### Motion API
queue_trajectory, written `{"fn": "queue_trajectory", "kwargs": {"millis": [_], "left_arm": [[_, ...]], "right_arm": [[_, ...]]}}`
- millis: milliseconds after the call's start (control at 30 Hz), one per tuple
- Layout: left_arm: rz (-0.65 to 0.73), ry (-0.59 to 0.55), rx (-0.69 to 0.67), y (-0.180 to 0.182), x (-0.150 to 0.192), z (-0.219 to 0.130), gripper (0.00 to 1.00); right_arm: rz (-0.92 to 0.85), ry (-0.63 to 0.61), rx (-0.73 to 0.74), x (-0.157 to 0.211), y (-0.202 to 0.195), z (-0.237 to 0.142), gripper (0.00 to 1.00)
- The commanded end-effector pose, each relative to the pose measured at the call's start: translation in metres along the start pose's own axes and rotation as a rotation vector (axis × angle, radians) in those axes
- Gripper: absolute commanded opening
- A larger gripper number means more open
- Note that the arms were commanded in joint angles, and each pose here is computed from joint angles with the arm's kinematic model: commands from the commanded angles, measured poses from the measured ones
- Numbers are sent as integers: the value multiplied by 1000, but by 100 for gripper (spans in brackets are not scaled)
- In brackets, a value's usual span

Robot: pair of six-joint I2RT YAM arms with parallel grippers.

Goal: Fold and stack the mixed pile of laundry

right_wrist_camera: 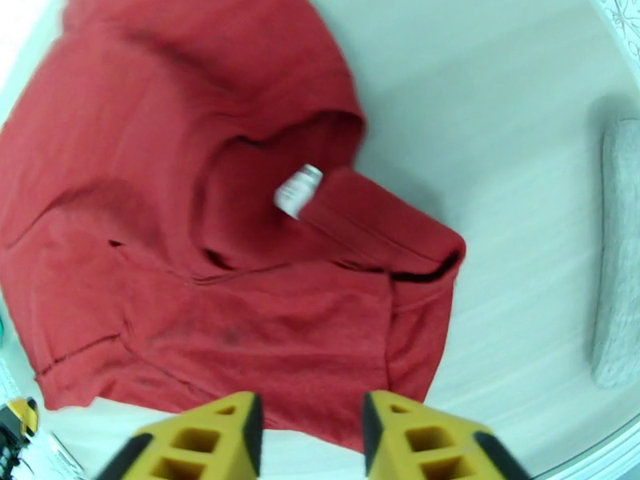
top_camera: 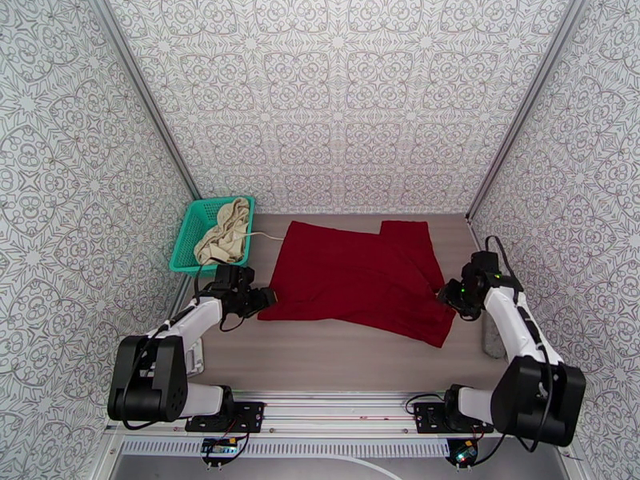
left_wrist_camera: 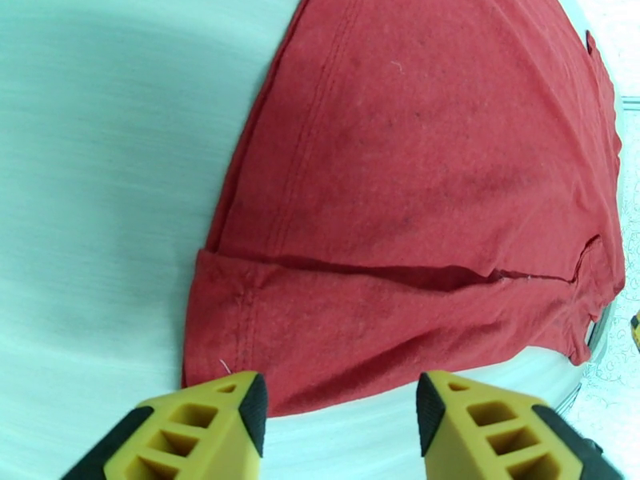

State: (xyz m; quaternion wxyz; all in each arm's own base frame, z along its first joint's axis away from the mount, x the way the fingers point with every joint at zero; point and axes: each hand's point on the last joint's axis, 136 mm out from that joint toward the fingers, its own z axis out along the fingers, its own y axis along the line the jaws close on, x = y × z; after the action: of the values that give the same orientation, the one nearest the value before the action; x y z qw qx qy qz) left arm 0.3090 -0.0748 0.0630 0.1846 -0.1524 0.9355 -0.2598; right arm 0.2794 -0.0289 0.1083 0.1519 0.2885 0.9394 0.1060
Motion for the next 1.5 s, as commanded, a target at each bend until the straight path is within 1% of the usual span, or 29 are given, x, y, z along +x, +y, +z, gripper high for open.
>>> {"fn": "queue_trajectory", "kwargs": {"millis": [0, 67, 100, 167, 267, 367, 433, 533, 567, 633, 667, 733, 833, 867, 967, 1100, 1233, 1367, 1467], "left_arm": [[-13, 19, -57, 16, 11, -4, 59], [-32, 32, -82, 24, 17, -1, 61], [-47, 34, -103, 29, 19, 0, 63], [-63, 33, -137, 37, 22, 0, 66], [-84, 40, -144, 41, 27, 4, 69], [-97, 44, -114, 38, 30, 15, 69], [-113, 44, -68, 33, 30, 24, 68], [-126, 2, 6, 20, 20, 34, 64], [-128, -10, 23, 16, 17, 36, 61], [-126, -49, 56, 8, 6, 39, 52], [-127, -71, 71, 5, 0, 41, 44], [-128, -115, 92, 1, -15, 41, 26], [-120, -165, 125, -9, -33, 38, 6], [-116, -181, 131, -11, -38, 36, 1], [-100, -245, 137, -17, -52, 20, 0], [-72, -316, 158, -27, -62, -9, 0], [-22, -353, 149, -42, -66, -44, 0], [53, -385, 100, -57, -61, -93, 0], [130, -429, 68, -72, -53, -141, 0]], "right_arm": [[41, -5, 41, 15, -11, -12, 47], [65, 29, 61, 31, -18, -14, 48], [87, 44, 61, 40, -20, -14, 49], [132, 63, 32, 56, -21, -13, 50], [205, 99, 11, 79, -26, -2, 52], [266, 133, -8, 95, -30, 13, 52], [297, 162, -28, 105, -29, 23, 52], [331, 190, -48, 113, -28, 37, 52], [340, 205, -56, 116, -28, 42, 52], [342, 208, -74, 114, -25, 53, 51], [331, 189, -86, 108, -23, 58, 47], [292, 123, -68, 85, -23, 62, 38], [234, 37, -21, 49, -22, 60, 19], [217, 20, -22, 40, -19, 59, 14], [171, -33, -4, 15, -14, 49, 0], [122, -91, -21, -3, -3, 24, 0], [94, -172, -63, -12, 9, -17, 0], [67, -268, -84, -12, 15, -73, 0], [41, -363, -95, -9, 17, -122, 0]]}}
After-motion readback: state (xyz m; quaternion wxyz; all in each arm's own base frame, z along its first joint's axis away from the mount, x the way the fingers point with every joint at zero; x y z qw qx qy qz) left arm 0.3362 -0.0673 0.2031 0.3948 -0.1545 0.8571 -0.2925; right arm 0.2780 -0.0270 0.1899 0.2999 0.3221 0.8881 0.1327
